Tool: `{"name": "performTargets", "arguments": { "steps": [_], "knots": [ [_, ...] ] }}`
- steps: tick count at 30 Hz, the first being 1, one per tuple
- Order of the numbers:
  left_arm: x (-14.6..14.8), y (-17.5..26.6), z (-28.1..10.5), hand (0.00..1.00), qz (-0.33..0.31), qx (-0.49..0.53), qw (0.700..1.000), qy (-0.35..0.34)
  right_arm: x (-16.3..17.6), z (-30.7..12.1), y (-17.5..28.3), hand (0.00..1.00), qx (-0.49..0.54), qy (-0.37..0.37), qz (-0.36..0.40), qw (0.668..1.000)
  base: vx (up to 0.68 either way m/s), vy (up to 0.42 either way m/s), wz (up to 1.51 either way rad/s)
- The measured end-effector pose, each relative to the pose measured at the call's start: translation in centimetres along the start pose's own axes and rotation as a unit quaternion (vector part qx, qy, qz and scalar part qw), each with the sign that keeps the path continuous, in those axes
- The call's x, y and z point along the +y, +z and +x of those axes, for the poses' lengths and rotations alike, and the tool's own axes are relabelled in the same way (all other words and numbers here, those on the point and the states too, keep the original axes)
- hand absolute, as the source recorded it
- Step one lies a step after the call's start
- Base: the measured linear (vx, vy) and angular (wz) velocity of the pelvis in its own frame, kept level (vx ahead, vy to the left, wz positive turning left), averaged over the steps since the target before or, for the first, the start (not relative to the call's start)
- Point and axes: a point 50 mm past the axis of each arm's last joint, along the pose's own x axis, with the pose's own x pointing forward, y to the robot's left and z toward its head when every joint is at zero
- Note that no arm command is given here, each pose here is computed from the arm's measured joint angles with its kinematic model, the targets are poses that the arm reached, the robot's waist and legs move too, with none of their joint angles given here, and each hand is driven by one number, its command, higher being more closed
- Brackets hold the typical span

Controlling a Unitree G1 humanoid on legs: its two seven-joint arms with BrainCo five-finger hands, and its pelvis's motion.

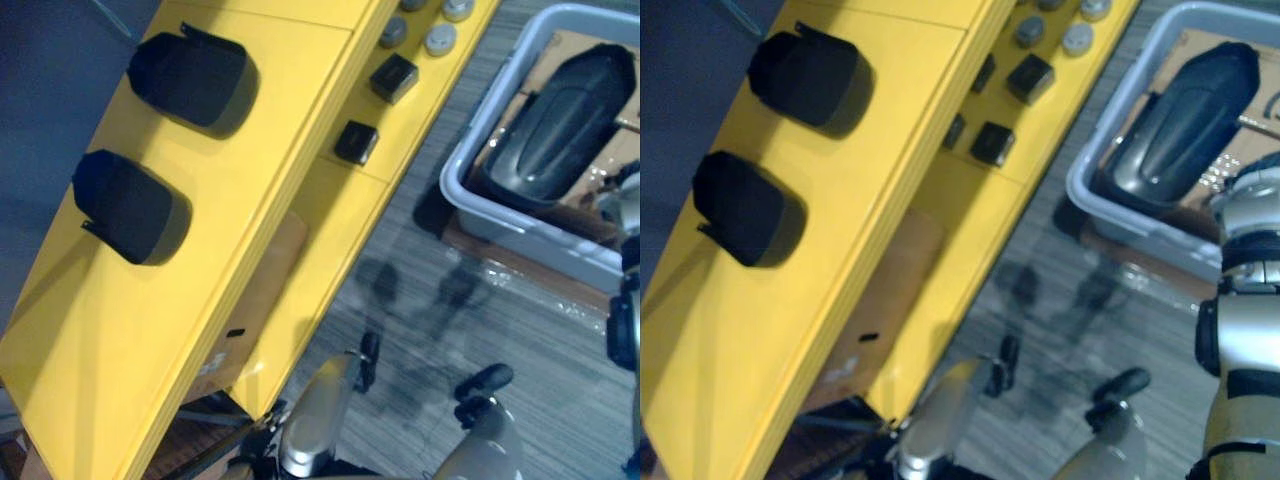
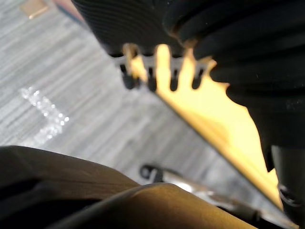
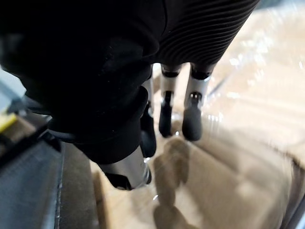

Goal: Walk over and take plastic housings, then place them on the shelf

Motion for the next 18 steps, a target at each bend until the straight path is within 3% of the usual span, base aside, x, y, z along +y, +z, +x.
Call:
{"name": "performTargets", "arguments": {
  "steps": [2, 8, 18],
  "knots": [
    [-0.4, 1.0, 0.0, 0.0, 0.007, -0.031, 0.999, -0.008, 0.0, 0.2, -1.1, 1.0, 0.032, -0.005, -0.044, 0.998, 0.04, 0.022, 0.12],
    [-1.0, 4.1, -0.2, 0.0, 0.01, -0.109, 0.994, -0.022, 0.7, 0.4, -2.8, 1.0, 0.068, 0.025, -0.075, 0.995, 0.0, 0.03, 0.04],
    [-4.1, 9.0, -1.9, 0.0, -0.066, -0.216, 0.969, -0.101, 1.4, 0.6, -2.8, 1.0, 0.017, 0.012, -0.079, 0.997, -0.05, 0.018, -0.23]
  ]
}}
